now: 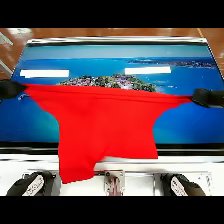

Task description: Fold the shirts.

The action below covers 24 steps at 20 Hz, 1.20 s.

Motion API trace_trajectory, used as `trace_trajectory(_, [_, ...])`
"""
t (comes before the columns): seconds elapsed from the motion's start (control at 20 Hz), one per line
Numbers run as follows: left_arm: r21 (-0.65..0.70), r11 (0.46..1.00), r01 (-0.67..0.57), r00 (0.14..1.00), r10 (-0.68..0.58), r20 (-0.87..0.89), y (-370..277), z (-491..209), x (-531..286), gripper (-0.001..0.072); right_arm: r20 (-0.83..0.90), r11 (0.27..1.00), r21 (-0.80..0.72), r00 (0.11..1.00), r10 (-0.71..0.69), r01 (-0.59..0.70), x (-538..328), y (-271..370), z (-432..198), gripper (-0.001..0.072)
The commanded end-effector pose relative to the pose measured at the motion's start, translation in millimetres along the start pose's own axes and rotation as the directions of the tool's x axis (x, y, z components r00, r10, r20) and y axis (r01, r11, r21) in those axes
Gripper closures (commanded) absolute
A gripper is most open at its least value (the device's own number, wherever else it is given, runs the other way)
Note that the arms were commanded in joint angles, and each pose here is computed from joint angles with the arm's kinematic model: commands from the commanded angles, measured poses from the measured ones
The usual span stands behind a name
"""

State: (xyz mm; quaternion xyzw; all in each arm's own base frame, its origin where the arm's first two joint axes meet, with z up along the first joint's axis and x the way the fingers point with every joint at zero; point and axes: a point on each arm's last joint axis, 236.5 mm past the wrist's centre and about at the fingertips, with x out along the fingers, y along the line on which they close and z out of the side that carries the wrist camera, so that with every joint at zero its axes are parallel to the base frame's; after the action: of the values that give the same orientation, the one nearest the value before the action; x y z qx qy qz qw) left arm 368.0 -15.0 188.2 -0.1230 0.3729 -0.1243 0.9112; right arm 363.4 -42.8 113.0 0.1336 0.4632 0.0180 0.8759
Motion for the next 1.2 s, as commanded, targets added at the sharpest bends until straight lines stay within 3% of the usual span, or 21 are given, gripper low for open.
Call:
trace_trajectory(0.0, [-0.032, 0.999, 0.025, 0.999, -0.024, 0.026, 29.1, 4.9, 119.6, 0.0665, 0.156, 0.997, 0.059, 0.987, 0.049, -0.059, 105.4, 9.4, 48.8, 0.0652])
trace_trajectory(0.25, [-0.042, 0.999, -0.027, 0.994, 0.031, 0.102, 48.0, 28.3, 221.8, 0.0665, 0.453, 1.000, -0.004, 0.892, -0.001, 0.003, 185.3, 41.8, 107.2, 0.0652])
trace_trajectory(0.35, [-0.053, 0.997, -0.049, 0.989, 0.056, 0.138, 55.2, 35.9, 242.3, 0.0664, 0.479, 1.000, 0.012, 0.878, -0.020, 0.017, 203.0, 39.1, 107.7, 0.0652])
trace_trajectory(0.6, [-0.124, 0.992, -0.010, 0.999, 0.013, 0.030, 53.4, -3.9, 277.9, 0.0664, 0.234, 1.000, 0.009, 0.972, 0.010, -0.013, 247.7, 39.7, 43.7, 0.0652])
trace_trajectory(0.85, [-0.178, 0.980, 0.087, 0.977, -0.119, -0.177, 37.0, -45.9, 254.5, 0.0665, 0.059, 0.998, -0.033, 0.997, 0.047, -0.045, 240.6, 46.4, 10.0, 0.0652])
trace_trajectory(1.0, [-0.260, 0.959, 0.114, 0.906, -0.208, -0.368, 29.2, -84.7, 216.8, 0.0665, -0.082, 0.996, -0.076, 0.996, 0.036, -0.043, 221.2, 33.2, -5.5, 0.0652])
trace_trajectory(1.15, [-0.246, 0.968, -0.049, 0.767, -0.122, -0.630, 57.4, -150.8, 188.5, 0.0666, -0.177, 0.997, -0.051, 0.983, 0.044, -0.053, 217.6, 25.8, -25.6, 0.0652])
